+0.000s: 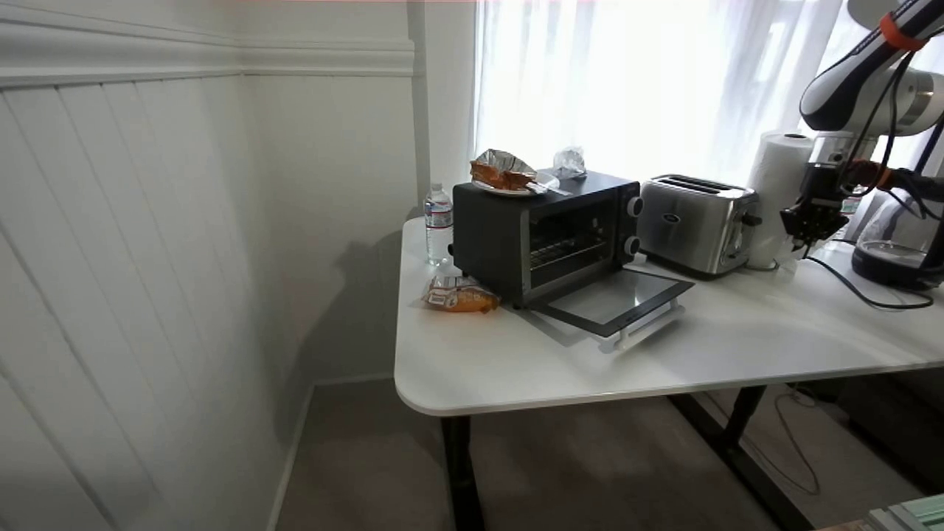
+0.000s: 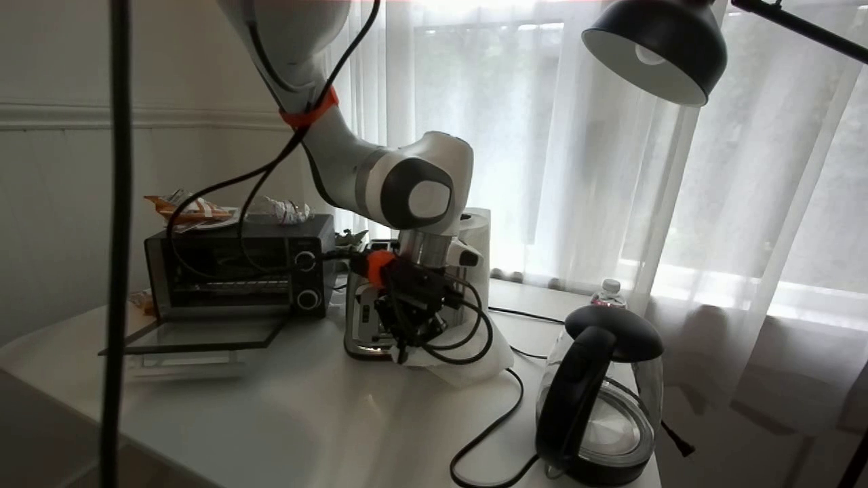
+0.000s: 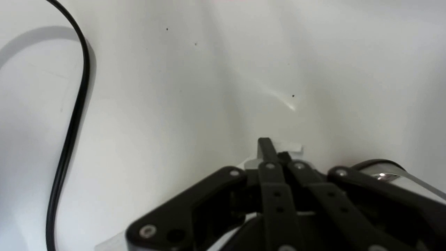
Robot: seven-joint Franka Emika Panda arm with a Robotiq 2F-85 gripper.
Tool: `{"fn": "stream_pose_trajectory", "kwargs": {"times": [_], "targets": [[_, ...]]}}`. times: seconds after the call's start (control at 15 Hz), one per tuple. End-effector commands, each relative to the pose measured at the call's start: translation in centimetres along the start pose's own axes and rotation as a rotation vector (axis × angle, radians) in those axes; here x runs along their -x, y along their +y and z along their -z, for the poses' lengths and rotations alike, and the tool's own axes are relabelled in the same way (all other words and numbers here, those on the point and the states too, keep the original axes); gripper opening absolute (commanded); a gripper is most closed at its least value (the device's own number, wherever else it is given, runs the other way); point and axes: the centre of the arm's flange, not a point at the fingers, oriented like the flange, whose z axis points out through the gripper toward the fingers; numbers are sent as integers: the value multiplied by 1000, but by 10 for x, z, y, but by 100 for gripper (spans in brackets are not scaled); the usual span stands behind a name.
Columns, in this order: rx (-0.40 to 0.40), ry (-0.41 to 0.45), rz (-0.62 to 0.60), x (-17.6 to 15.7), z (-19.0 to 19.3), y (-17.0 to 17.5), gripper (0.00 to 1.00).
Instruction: Cut out the paper towel and put it on the cupboard
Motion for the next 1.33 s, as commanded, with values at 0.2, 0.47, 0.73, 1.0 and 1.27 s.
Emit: {"fn": "stream_pose_trajectory", "kwargs": {"times": [0.2,0.47,0.73,1.0,1.27], "targets": [[-39,-24,42,-2,-23,2,0],[-39,-4,66,-5,-23,1,0],[-111,176,76,-27,6,1,0],[-93,301,119,-38,23,11,0],[-37,332,118,-32,21,31,0]]}}
